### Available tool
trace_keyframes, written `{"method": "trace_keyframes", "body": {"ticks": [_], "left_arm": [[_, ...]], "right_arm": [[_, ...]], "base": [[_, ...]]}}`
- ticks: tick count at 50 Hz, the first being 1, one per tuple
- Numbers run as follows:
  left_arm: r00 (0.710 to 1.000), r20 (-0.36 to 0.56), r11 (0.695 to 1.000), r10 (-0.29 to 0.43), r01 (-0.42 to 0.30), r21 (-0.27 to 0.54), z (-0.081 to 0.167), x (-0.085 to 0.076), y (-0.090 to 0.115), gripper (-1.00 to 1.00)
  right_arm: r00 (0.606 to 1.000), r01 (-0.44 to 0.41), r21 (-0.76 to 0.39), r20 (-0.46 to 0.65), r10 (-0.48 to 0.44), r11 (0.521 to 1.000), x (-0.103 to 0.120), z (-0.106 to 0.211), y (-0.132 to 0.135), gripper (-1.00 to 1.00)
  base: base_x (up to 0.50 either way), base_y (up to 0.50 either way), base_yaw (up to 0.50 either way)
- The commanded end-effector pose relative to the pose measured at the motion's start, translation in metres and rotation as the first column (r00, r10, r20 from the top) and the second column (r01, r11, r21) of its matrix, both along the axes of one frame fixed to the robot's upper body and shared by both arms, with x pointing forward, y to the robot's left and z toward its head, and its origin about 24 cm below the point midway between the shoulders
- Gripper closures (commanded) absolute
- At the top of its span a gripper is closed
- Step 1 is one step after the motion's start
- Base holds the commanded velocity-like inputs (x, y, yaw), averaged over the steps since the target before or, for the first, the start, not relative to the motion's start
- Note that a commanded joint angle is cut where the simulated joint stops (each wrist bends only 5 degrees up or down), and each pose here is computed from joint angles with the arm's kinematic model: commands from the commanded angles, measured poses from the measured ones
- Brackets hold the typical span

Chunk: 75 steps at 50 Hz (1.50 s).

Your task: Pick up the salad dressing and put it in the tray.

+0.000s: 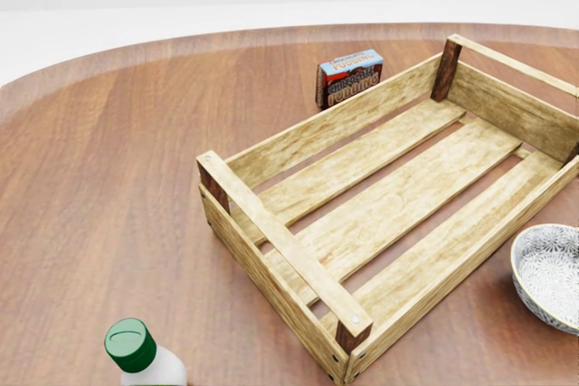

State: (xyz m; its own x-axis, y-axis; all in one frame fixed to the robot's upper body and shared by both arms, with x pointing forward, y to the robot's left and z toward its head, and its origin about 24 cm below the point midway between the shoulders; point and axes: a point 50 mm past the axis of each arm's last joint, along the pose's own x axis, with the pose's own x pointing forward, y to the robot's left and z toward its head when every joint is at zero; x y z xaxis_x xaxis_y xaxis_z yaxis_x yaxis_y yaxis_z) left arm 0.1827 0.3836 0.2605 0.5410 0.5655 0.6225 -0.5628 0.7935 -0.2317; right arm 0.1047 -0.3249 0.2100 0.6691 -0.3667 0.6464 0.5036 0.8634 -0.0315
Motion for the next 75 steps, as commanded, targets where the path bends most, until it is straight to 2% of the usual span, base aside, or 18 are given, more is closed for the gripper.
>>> {"method": "trace_keyframes", "body": {"ticks": [1, 17, 31, 35, 37, 39, 40, 41, 44, 46, 53, 58, 59, 65, 67, 71, 74, 75], "left_arm": [[1.000, 0.008, 1.000, 0.009, -0.008, -0.004, 0.001, -0.002, 0.001, -1.00], [1.000, -0.001, 1.000, 0.005, -0.005, -0.004, -0.001, 0.000, 0.000, -1.00], [1.000, 0.003, 1.000, 0.009, -0.009, -0.001, 0.000, -0.001, 0.000, -1.00], [1.000, 0.004, 1.000, 0.008, -0.008, 0.000, 0.001, -0.001, 0.000, -1.00], [1.000, 0.006, 1.000, 0.006, -0.006, -0.001, 0.001, -0.001, 0.000, -1.00], [1.000, 0.008, 1.000, 0.006, -0.006, 0.000, 0.001, -0.001, -0.001, -1.00], [1.000, 0.009, 1.000, 0.006, -0.006, -0.001, 0.001, -0.002, -0.001, -1.00], [1.000, 0.007, 1.000, 0.006, -0.006, 0.000, 0.001, -0.001, 0.000, -1.00], [1.000, 0.010, 1.000, 0.009, -0.009, -0.001, 0.002, -0.002, 0.001, -1.00], [1.000, 0.006, 1.000, 0.010, -0.010, -0.004, 0.001, -0.002, 0.001, -1.00], [1.000, 0.002, 1.000, 0.007, -0.007, -0.002, 0.000, 0.000, 0.000, -1.00], [1.000, -0.007, 1.000, 0.008, -0.008, -0.003, -0.002, 0.000, 0.000, -1.00], [1.000, -0.006, 1.000, 0.007, -0.007, -0.003, -0.002, 0.000, 0.000, -1.00], [1.000, -0.009, 1.000, 0.009, -0.009, -0.003, -0.002, 0.000, 0.001, -1.00], [1.000, -0.007, 1.000, 0.006, -0.006, 0.000, -0.002, 0.000, 0.000, -1.00], [1.000, -0.005, 1.000, 0.008, -0.008, 0.001, -0.001, -0.001, 0.000, -1.00], [1.000, -0.003, 1.000, 0.009, -0.009, 0.000, -0.001, -0.001, 0.001, -1.00], [1.000, -0.004, 1.000, 0.009, -0.009, 0.000, -0.001, -0.001, 0.000, -1.00]], "right_arm": [[0.995, -0.078, 0.055, 0.064, 0.074, 0.995, -0.006, 0.001, 0.003, -1.00], [0.994, -0.095, 0.006, 0.054, 0.095, 0.995, -0.007, 0.006, 0.008, -1.00], [0.994, -0.102, -0.004, -0.027, 0.102, 0.995, 0.004, -0.005, 0.011, -1.00], [0.999, -0.035, 0.074, 0.026, 0.033, 0.997, 0.003, -0.006, -0.002, -1.00], [0.997, -0.033, 0.053, -0.061, 0.036, 0.998, 0.009, -0.015, -0.001, -1.00], [0.980, 0.063, -0.018, -0.188, -0.065, 0.998, 0.020, -0.023, -0.002, -1.00], [0.975, 0.092, -0.024, -0.199, -0.095, 0.995, 0.021, -0.025, -0.003, -1.00], [0.989, 0.096, 0.064, -0.117, -0.088, 0.993, 0.015, -0.025, -0.010, -1.00], [0.996, 0.058, 0.132, -0.068, -0.049, 0.990, 0.010, -0.026, -0.018, -1.00], [0.992, 0.087, 0.129, -0.102, -0.074, 0.988, 0.010, -0.030, -0.019, -1.00], [0.991, 0.077, 0.129, -0.120, -0.061, 0.989, 0.016, -0.032, -0.016, -1.00], [0.995, -0.050, 0.089, -0.078, 0.057, 0.995, 0.011, -0.023, -0.006, -1.00], [0.989, -0.021, 0.055, -0.144, 0.029, 0.998, 0.016, -0.027, -0.003, -1.00], [0.990, -0.022, 0.060, -0.136, 0.030, 0.998, 0.019, -0.028, 0.000, -1.00], [0.994, -0.016, 0.071, -0.110, 0.024, 0.997, 0.018, -0.026, 0.000, -1.00], [0.998, -0.046, 0.201, 0.047, 0.037, 0.979, 0.007, -0.022, -0.009, -1.00], [0.978, -0.147, 0.265, 0.185, 0.100, 0.953, 0.001, -0.011, -0.010, -1.00], [0.965, -0.211, 0.225, 0.201, 0.166, 0.951, 0.006, -0.003, 0.000, -1.00]], "base": [[0.50, -0.02, 0.00], [0.50, -0.04, 0.00], [0.50, -0.05, 0.00], [0.25, -0.03, 0.00], [0.00, 0.00, 0.00], [0.07, 0.24, 0.00], [0.14, 0.49, 0.00], [0.14, 0.49, 0.00], [0.06, 0.21, 0.00], [0.00, 0.00, 0.00], [0.00, 0.00, 0.00], [0.40, -0.04, 0.00], [0.50, -0.05, 0.00], [0.50, -0.05, 0.00], [0.50, -0.05, 0.00], [0.37, -0.04, 0.00], [0.00, 0.00, 0.00], [0.00, 0.00, 0.00]]}}
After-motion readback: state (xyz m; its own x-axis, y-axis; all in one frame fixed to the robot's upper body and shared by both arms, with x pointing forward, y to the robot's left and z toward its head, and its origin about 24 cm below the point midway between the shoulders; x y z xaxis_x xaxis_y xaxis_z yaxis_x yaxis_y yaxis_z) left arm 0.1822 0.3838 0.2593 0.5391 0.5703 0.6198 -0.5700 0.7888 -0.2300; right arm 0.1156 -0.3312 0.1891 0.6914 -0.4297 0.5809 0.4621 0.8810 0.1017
